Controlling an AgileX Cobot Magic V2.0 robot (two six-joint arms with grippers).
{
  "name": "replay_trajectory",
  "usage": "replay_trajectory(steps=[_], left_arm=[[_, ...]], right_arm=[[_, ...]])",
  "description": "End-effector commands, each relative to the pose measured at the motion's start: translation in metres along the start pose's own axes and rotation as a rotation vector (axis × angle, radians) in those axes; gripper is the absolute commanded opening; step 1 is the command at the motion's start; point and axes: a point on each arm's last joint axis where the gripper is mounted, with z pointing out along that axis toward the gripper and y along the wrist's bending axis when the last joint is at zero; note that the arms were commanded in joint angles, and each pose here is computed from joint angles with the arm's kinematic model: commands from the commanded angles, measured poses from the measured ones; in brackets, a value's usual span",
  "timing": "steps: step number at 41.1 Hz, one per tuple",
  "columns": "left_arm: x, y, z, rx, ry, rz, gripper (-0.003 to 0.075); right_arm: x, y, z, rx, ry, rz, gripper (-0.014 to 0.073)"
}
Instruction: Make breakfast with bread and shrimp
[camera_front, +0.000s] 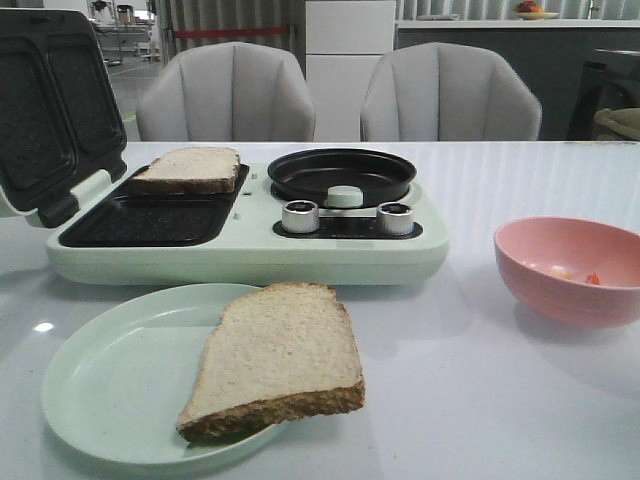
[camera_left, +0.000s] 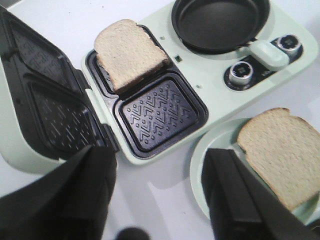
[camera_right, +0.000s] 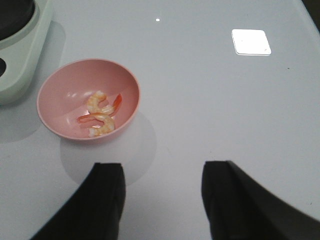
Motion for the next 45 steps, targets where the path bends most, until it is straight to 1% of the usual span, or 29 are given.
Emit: replay_trajectory(steps=[1, 6, 10, 15, 20, 24, 27, 30, 34, 41, 45], left_arm=[[0.014, -0.002, -0.03, -0.003, -0.129, -0.014, 0.044], [0.049, -0.007, -0.049, 0.005, -0.164, -0.026, 0.044], [0.077, -0.013, -0.056, 0.021, -0.176, -0.039, 0.044], [0.103, -0.017, -0.061, 0.02, -0.215, -0.043, 0.044], [0.117, -0.019, -0.063, 0.019, -0.233, -0.044, 0.044], [0.121, -0.02, -0.064, 0.019, -0.237, -0.046, 0.044], [0.121, -0.02, -0.064, 0.019, -0.237, -0.046, 0.044], [0.12, -0.02, -0.064, 0.018, -0.248, -0.046, 0.044], [0.117, -0.019, -0.065, 0.014, -0.279, -0.047, 0.044], [0.114, -0.019, -0.066, 0.009, -0.323, -0.048, 0.044], [0.113, -0.018, -0.067, 0.007, -0.333, -0.048, 0.044]], right_arm=[[-0.014, 0.0, -0.003, 0.0, -0.092, -0.016, 0.0472], [-0.014, 0.0, -0.003, 0.0, -0.092, -0.016, 0.0472], [-0.014, 0.0, -0.003, 0.0, -0.092, -0.016, 0.0472], [-0.014, 0.0, -0.003, 0.0, -0.092, -0.016, 0.0472], [-0.014, 0.0, -0.003, 0.0, -0.091, -0.016, 0.0472], [-0.012, 0.0, -0.001, 0.0, -0.088, -0.015, 0.0472], [-0.012, 0.002, -0.002, -0.016, -0.083, 0.008, 0.0472], [-0.014, 0.006, -0.002, -0.061, -0.071, 0.057, 0.047], [-0.02, 0.014, 0.001, -0.146, -0.008, 0.065, 0.0444], [-0.031, 0.036, 0.014, -0.372, 0.128, 0.076, 0.0392], [-0.033, 0.047, 0.023, -0.488, 0.173, 0.079, 0.0389]])
